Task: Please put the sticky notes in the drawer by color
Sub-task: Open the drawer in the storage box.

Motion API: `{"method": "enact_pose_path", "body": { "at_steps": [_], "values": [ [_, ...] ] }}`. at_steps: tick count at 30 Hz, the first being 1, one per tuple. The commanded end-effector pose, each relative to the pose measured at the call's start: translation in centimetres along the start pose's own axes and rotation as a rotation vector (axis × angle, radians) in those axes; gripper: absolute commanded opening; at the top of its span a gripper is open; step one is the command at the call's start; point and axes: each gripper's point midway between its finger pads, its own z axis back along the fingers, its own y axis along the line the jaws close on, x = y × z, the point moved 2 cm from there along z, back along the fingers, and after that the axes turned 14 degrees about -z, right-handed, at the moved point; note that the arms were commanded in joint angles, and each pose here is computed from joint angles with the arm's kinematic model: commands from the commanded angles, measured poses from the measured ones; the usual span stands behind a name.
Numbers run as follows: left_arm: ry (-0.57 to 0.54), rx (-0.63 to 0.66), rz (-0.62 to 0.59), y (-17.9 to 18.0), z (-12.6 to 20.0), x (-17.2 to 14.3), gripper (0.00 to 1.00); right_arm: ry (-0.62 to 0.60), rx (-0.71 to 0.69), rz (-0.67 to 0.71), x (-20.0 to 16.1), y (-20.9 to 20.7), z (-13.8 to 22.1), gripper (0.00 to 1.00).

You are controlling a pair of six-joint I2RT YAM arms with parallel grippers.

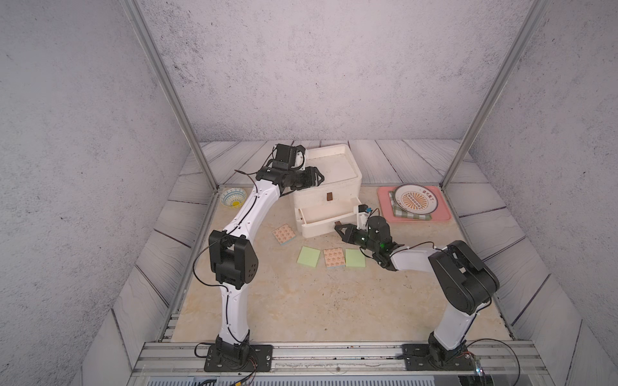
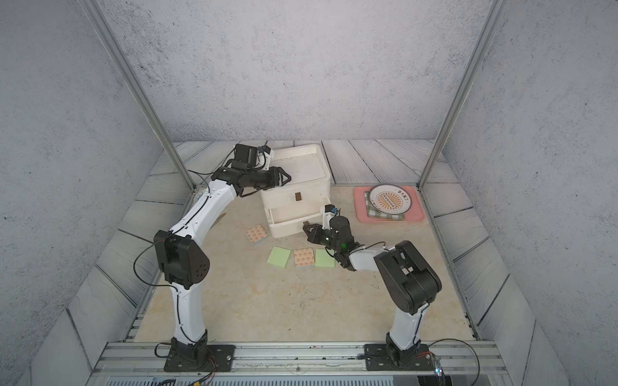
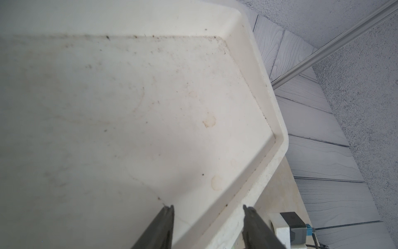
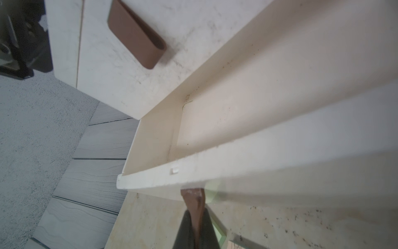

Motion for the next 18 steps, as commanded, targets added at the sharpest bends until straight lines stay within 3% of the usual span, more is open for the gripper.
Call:
{"method": "enact_pose_path", "body": {
  "at_steps": [1, 15, 17, 18],
  "values": [
    [0.208, 0.032, 0.127, 2.4, -2.6, -6.0, 0.56, 0.002, -0.036, -0.012, -0.5, -0.3, 1.8, 0.00],
    [0.202, 0.034, 0.115, 1.7, -2.2, -5.6, 0.56, 0.025, -0.065, 0.058, -2.3, 1.5, 4.7, 0.00],
    [0.207, 0.030, 0.114, 1.6, -2.2, -5.7, 0.56, 0.032, -0.082, 0.077, -2.1, 1.5, 4.4, 0.05],
    [0.207, 0.031, 0.113, 1.5, -2.1, -5.7, 0.56, 0.037, -0.086, 0.087, -2.1, 1.5, 4.2, 0.13]
  ]
}}
